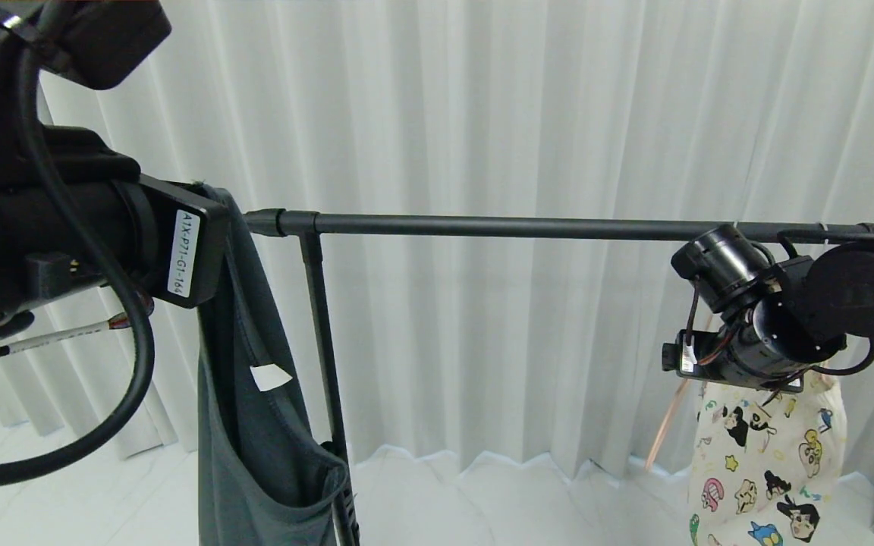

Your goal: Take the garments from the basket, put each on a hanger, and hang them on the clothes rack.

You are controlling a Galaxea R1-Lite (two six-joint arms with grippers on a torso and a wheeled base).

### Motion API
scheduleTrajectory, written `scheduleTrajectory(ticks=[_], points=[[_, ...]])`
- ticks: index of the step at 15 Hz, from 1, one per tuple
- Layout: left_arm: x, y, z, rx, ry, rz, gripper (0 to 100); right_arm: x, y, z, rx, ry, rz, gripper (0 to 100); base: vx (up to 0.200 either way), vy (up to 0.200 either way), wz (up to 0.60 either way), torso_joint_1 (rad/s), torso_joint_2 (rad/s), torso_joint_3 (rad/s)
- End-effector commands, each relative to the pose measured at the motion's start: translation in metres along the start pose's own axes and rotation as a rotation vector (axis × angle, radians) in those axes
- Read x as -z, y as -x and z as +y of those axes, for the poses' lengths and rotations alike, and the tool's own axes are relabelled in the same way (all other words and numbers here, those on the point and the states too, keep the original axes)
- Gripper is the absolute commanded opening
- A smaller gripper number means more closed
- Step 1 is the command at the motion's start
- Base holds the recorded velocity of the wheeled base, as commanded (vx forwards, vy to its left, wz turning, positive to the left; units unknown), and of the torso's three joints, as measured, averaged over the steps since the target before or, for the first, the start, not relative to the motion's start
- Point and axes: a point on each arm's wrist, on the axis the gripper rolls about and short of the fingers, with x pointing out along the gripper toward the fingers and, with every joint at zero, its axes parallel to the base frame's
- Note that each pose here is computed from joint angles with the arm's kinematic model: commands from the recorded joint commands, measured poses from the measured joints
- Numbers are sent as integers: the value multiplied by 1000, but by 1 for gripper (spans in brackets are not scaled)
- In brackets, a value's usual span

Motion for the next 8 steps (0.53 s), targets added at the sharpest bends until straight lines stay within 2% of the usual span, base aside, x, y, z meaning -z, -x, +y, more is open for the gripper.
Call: scheduleTrajectory(ticks=[1, 3, 8], points=[[0, 0, 0, 0, -2, 0, 0, 2, 2, -4, 19, 9, 7, 100, 0, 0, 0, 0, 0, 0], [0, 0, 0, 0, -1, -1, 0, 5, 1, -6, 52, 22, 12, 100, 0, 0, 0, 0, 0, 0], [-1, 0, 1, -1, 1, -3, 0, 4, 3, -9, 53, 22, 8, 100, 0, 0, 0, 0, 0, 0]])
